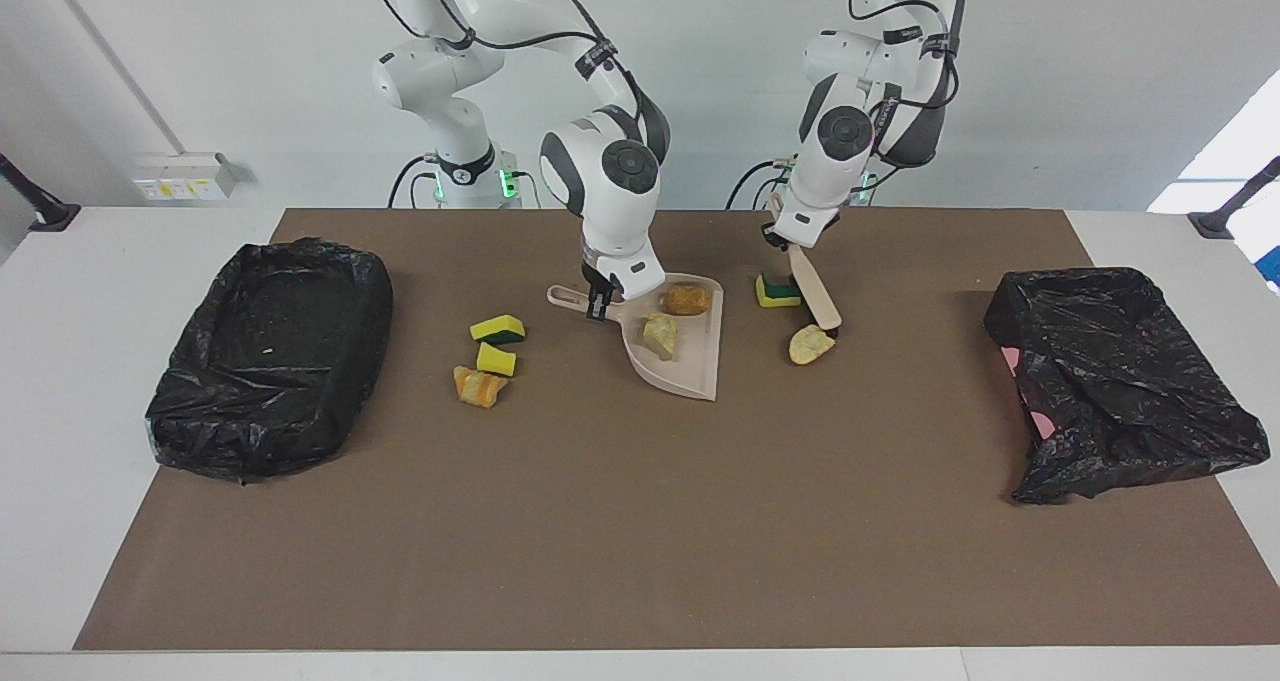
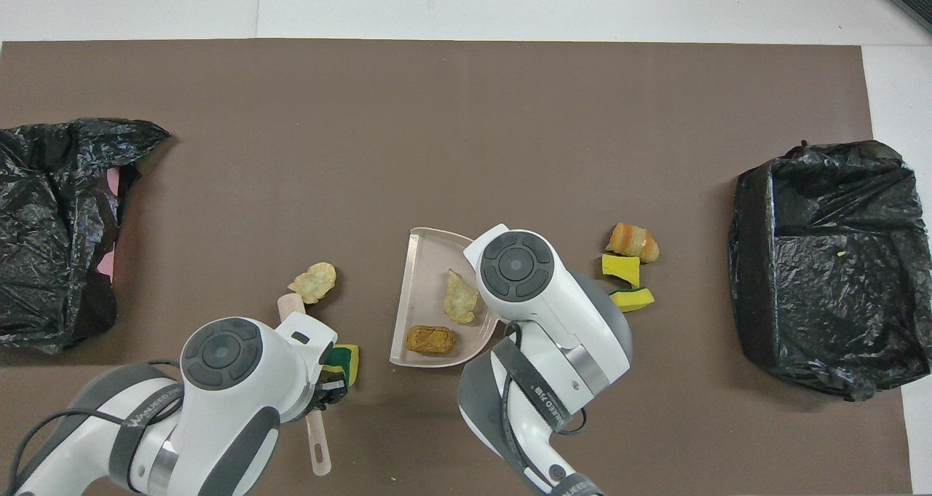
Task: Sweep and dump trash in bin
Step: 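Sweep the sponge and bread into the dustpan with the left gripper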
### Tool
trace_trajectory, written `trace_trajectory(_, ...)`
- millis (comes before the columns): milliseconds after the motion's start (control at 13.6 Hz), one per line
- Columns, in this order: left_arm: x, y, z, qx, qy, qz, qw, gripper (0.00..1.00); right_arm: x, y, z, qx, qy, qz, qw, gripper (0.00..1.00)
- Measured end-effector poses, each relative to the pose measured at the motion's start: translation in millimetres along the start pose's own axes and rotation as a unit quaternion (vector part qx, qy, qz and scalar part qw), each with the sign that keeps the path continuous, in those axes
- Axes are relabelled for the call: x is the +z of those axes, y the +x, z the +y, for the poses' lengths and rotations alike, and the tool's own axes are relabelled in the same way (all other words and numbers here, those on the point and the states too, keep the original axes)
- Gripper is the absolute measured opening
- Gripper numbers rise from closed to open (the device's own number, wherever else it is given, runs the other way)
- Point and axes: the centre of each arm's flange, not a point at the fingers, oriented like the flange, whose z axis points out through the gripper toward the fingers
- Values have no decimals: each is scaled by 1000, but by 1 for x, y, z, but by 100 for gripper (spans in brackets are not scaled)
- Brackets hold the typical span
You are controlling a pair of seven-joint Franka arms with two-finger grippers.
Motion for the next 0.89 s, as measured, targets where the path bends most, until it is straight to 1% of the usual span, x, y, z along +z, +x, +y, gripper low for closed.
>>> trace_trajectory(148,1,3,16,10,-32,19,999,26,0,0,0,0,0,0,1000,31)
trace_trajectory(295,-2,2,29,37,-62,18,997,26,0,0,0,0,0,0,1000,31)
trace_trajectory(443,-11,3,45,67,-84,18,994,26,0,0,0,0,0,0,1000,31)
trace_trajectory(664,-17,-5,84,113,-104,21,988,26,0,-1,0,0,1,-1,1000,31)
trace_trajectory(811,-21,-11,113,126,-116,23,985,26,0,-1,0,0,1,-1,1000,31)
trace_trajectory(885,-29,-7,124,127,-123,24,984,26,0,-1,0,0,1,-1,1000,31)
